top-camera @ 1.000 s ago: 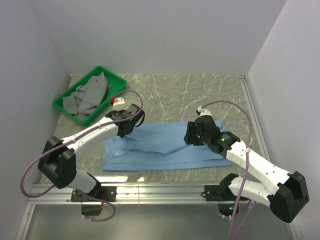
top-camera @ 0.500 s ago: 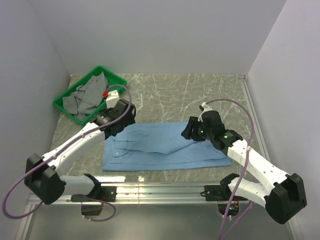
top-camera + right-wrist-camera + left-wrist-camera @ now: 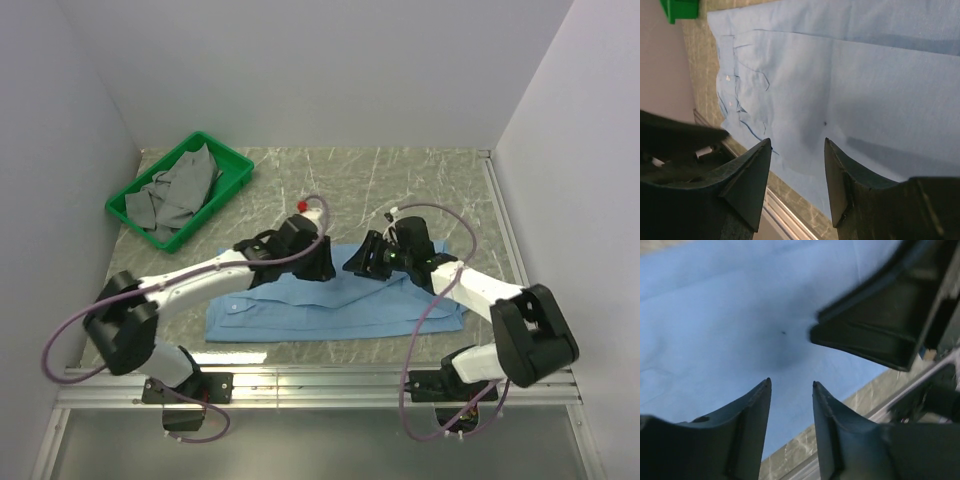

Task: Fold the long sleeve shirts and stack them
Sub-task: Fold the shirt

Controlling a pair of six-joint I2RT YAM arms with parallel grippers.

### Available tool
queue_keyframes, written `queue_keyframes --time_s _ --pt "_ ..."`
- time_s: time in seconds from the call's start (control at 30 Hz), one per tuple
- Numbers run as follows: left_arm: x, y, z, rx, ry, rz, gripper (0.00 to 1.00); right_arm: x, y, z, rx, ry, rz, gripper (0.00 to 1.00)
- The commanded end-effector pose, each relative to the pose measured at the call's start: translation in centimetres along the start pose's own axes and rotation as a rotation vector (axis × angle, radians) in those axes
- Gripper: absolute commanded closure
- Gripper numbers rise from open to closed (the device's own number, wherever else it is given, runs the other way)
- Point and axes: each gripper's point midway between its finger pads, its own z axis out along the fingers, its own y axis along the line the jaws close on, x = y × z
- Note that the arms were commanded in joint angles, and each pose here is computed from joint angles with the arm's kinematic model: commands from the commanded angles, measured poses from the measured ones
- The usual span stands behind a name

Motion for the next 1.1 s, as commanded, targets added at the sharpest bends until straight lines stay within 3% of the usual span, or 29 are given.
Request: queue_keyframes --time_s 0.0,0.17,0.37,0.57,0.7,0.9,1.07 --pt "1.0 -4.1 1.9 0.193 0.065 0.125 0.57 -0.5 0.6 1.1 -0.093 0.009 0.03 0.46" --pt "6.5 -3.8 5.9 0.158 0.288 0.205 0.68 -0.4 -3.8 1.8 -0.027 0.012 0.155 0.48" --pt "11.3 -1.9 7.5 0.128 0.46 0.21 0.81 -1.8 -8.3 0.4 0.053 -0.041 0.248 0.5" --pt "14.0 0.4 8.0 0.064 0.553 0.202 0.86 -4.6 -12.3 -2.1 0.152 -0.15 0.318 0.51" --pt "14.0 0.6 7.6 0.067 0.549 0.204 0.86 -6.9 -16.5 -5.1 0.26 -0.264 0.408 0.51" --pt "13.2 0.4 7.3 0.062 0.512 0.217 0.77 -9.6 -22.3 -9.5 0.483 -0.43 0.542 0.51" --pt "9.5 -0.6 6.1 0.033 0.375 0.209 0.47 -12.7 -21.9 -12.5 0.569 -0.517 0.482 0.51"
